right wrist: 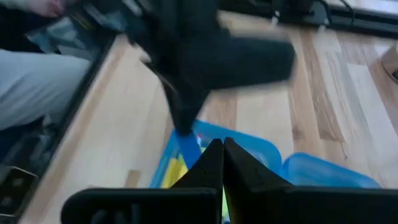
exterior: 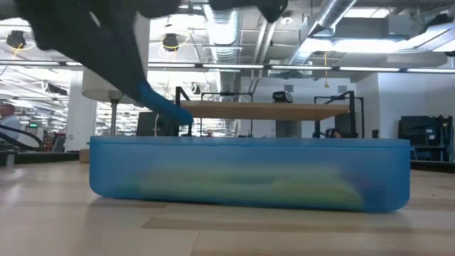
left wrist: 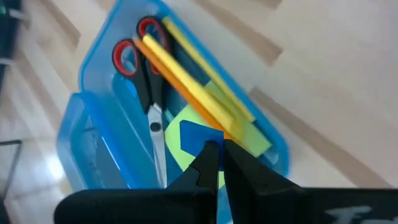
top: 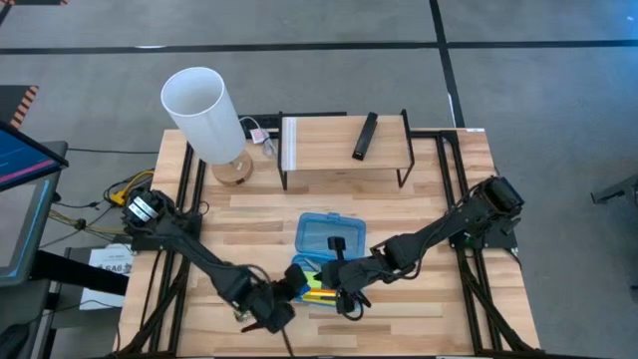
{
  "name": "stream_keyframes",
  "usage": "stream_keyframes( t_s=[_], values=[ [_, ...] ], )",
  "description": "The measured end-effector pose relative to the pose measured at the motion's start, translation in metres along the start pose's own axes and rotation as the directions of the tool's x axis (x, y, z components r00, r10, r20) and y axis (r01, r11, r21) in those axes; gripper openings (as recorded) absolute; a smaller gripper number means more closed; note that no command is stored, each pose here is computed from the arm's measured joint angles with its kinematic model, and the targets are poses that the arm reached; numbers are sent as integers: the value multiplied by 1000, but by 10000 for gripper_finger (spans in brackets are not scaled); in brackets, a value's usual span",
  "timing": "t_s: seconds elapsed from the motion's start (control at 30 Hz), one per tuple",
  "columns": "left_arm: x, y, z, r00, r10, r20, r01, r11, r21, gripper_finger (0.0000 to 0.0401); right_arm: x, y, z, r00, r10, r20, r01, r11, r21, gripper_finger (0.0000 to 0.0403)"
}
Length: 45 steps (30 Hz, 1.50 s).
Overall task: Pack school essentials
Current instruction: Put the blue eraser into the blue supply box, then put the crayon box into the blue supply box
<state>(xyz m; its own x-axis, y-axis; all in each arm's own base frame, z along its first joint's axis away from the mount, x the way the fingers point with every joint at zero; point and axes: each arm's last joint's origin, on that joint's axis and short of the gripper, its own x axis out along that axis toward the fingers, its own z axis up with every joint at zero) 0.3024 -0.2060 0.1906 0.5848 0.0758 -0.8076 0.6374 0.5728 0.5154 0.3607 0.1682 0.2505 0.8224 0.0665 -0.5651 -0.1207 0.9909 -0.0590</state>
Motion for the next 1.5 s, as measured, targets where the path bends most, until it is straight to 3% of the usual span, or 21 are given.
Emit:
stream_keyframes(
  t_s=[0.27, 0.53, 0.67, 0.8, 1.0, 1.13, 1.23, 1.3, 1.5],
  values=[
    [22, 11, -21, 998, -61, 12, 61, 998, -34, 24, -2, 4, -2, 1000, 10, -14, -10, 1000, -12, 22],
    [19, 7, -19, 998, 45, -33, -47, 998, -49, 134, -2, 4, -2, 1000, 7, -15, -8, 1000, -11, 20],
    [12, 1, -19, 997, 56, -55, -59, 997, -54, 167, -1, 2, -2, 1000, 4, -16, -4, 1000, -9, 21],
    [-5, -1, -24, 996, 26, -90, -37, 991, -127, 166, 0, 0, -2, 1000, -2, -16, 2, 1000, -6, 24],
    [-47, -3, -38, 988, -10, -155, -31, 967, -255, 130, 2, -4, 1, 1000, -9, 9, 9, 1000, 9, 20],
    [-78, -13, -52, 995, 8, -104, -42, 943, -330, 106, 6, -7, 6, 998, 8, 59, -9, 1000, 12, 22],
    [-98, -27, -70, 998, 42, -45, -56, 914, -402, 94, 5, -5, 11, 993, 36, 111, -36, 999, -3, 26],
    [-108, -35, -84, 999, 54, -4, -49, 874, -483, 89, 5, -5, 13, 990, 42, 132, -41, 999, -10, 26],
    [-116, -53, -117, 998, -27, 56, 59, 686, -725, 73, 11, 1, 18, 973, 81, 217, -73, 996, -45, 24]
  ],
)
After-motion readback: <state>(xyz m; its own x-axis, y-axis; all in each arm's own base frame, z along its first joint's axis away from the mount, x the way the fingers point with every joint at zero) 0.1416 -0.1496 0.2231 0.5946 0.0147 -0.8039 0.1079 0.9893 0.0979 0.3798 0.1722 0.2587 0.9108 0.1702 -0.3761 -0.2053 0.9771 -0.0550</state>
